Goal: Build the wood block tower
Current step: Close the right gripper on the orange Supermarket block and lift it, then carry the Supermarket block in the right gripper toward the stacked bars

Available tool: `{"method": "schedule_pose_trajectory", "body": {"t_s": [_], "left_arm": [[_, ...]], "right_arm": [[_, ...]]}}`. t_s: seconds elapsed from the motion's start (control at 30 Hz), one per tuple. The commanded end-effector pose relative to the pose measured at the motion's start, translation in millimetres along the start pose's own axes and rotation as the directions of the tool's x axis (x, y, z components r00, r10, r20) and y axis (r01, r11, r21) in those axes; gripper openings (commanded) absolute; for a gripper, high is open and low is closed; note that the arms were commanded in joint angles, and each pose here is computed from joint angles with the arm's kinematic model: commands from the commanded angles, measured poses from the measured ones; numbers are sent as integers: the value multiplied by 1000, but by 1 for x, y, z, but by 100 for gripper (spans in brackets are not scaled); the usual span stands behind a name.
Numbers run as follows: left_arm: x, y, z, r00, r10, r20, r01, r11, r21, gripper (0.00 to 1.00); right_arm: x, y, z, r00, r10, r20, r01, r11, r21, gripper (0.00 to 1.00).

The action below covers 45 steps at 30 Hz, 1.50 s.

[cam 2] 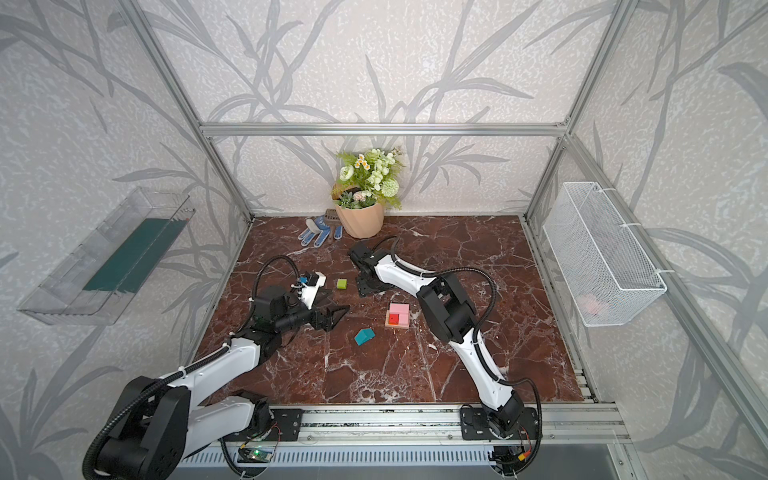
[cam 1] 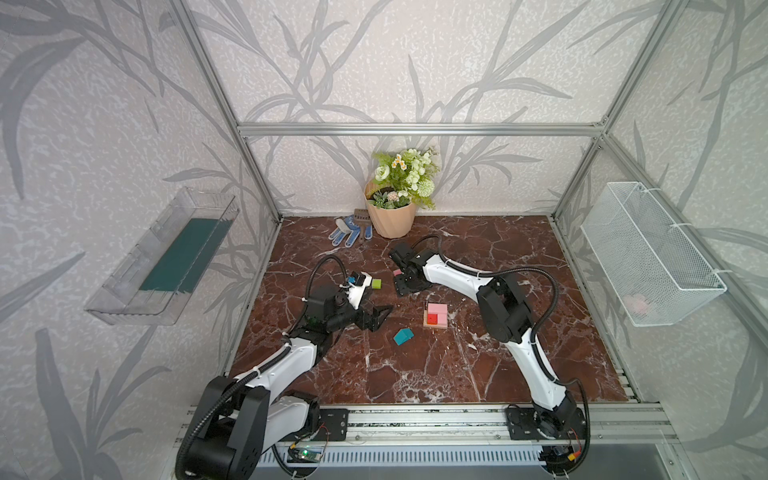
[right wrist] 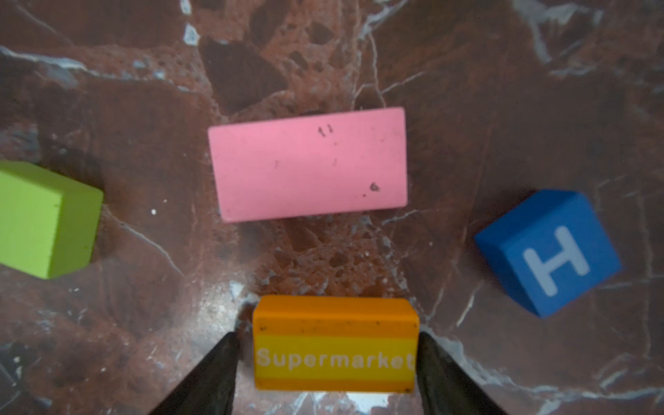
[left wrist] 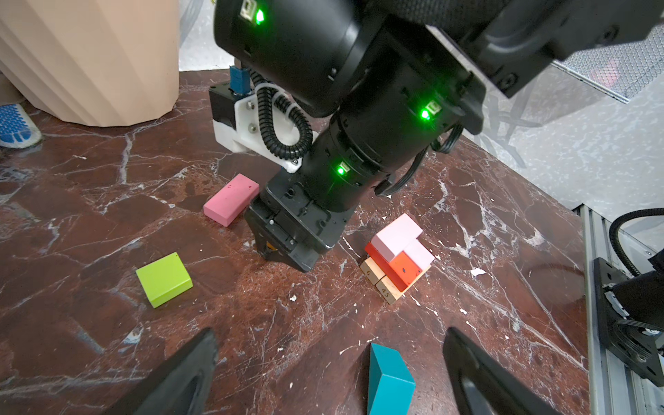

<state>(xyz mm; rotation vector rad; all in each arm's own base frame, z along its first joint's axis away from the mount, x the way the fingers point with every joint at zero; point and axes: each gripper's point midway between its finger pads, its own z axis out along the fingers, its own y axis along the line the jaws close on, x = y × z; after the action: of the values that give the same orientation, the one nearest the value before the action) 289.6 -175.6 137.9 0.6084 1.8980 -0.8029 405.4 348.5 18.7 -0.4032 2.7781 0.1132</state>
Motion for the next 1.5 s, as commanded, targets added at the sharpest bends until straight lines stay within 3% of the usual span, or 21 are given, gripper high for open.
{"method": "schedule_pose_trajectory", "body": {"t_s": [0.0, 0.43, 0.83, 1.47], "left_arm": [[-9, -4, 1, 1000, 27, 16, -28, 999, 22, 99], [-9, -5, 1, 1000, 28, 15, -28, 999, 24, 99], [-9, -4, 1, 1000, 25, 12, -25, 999, 24, 99], [-9, -5, 3, 1000, 24, 7, -24, 999, 29, 99]], "right_arm": [[24, -8, 21, 995, -12, -94, 18, 998, 54, 72], [25, -13, 25, 994, -19, -110, 29, 996, 88, 63], [18, -10, 6, 996, -14, -89, 21, 997, 78, 54], [13, -25, -111, 991, 25, 130, -33, 997, 63, 50]]}}
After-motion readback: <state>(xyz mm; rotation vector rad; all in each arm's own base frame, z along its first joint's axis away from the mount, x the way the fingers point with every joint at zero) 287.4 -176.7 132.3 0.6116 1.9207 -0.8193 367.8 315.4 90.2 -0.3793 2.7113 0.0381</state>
